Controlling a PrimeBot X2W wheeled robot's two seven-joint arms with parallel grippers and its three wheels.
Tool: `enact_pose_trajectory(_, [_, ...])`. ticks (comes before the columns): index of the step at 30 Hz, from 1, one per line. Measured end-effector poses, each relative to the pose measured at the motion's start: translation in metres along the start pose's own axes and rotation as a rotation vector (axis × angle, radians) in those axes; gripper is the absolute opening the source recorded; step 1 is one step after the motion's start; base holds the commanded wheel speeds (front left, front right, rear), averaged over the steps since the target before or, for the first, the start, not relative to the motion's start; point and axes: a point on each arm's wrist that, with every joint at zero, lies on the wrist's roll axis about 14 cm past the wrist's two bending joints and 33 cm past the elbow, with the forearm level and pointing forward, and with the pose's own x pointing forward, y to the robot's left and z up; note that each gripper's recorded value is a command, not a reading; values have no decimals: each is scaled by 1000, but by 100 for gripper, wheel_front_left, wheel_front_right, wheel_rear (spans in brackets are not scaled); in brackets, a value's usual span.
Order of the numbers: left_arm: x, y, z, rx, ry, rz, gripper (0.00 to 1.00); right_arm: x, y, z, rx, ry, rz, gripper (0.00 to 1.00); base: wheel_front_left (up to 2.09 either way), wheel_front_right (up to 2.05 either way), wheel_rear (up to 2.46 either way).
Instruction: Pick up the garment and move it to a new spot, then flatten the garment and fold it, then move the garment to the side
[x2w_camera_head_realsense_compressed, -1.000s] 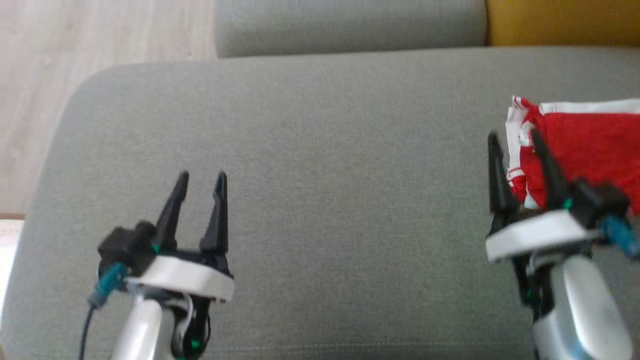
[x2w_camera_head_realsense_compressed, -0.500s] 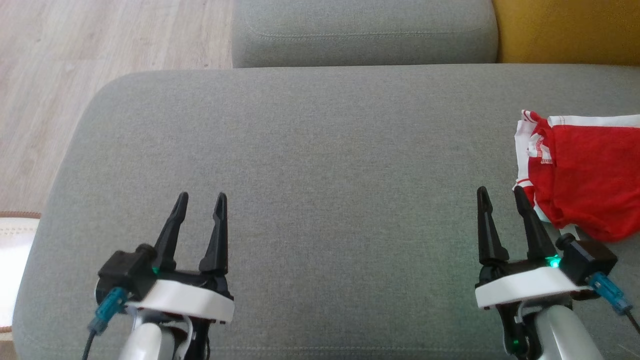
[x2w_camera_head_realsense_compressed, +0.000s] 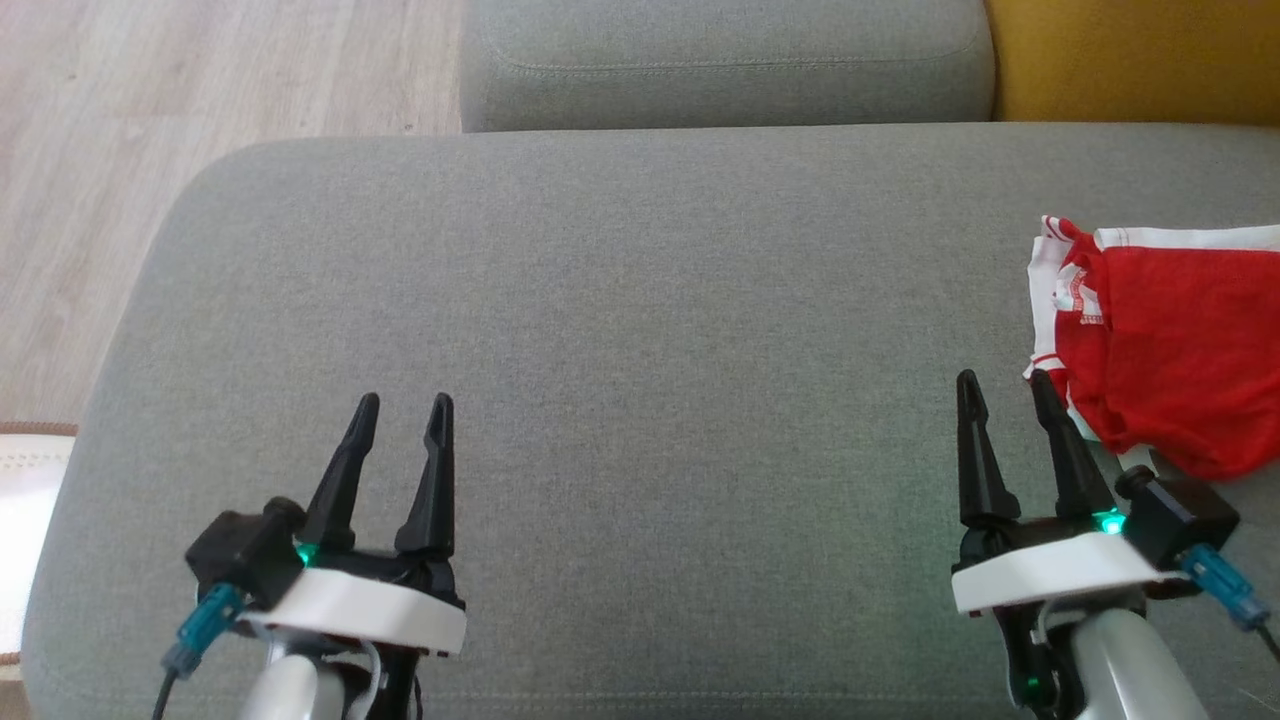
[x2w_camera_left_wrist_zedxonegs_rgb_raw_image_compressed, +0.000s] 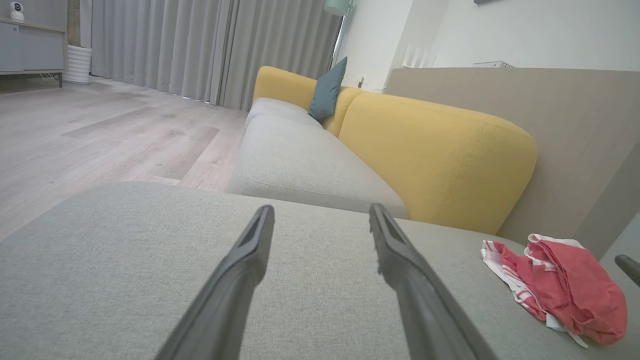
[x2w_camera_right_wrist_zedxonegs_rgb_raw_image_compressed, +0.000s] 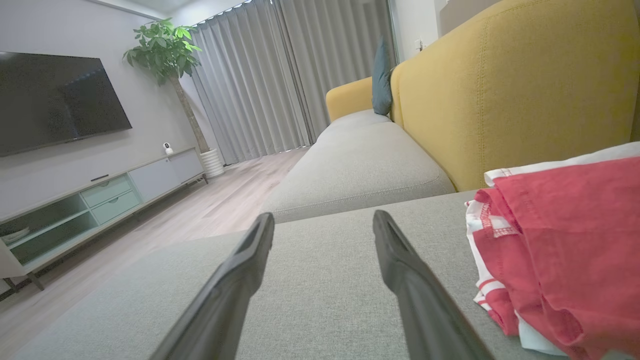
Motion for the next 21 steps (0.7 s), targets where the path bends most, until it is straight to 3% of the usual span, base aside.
enact_pose_trajectory(21, [3,4,20,5,-61,6,100,0,0,3,5,-10,0,100,0,0,0])
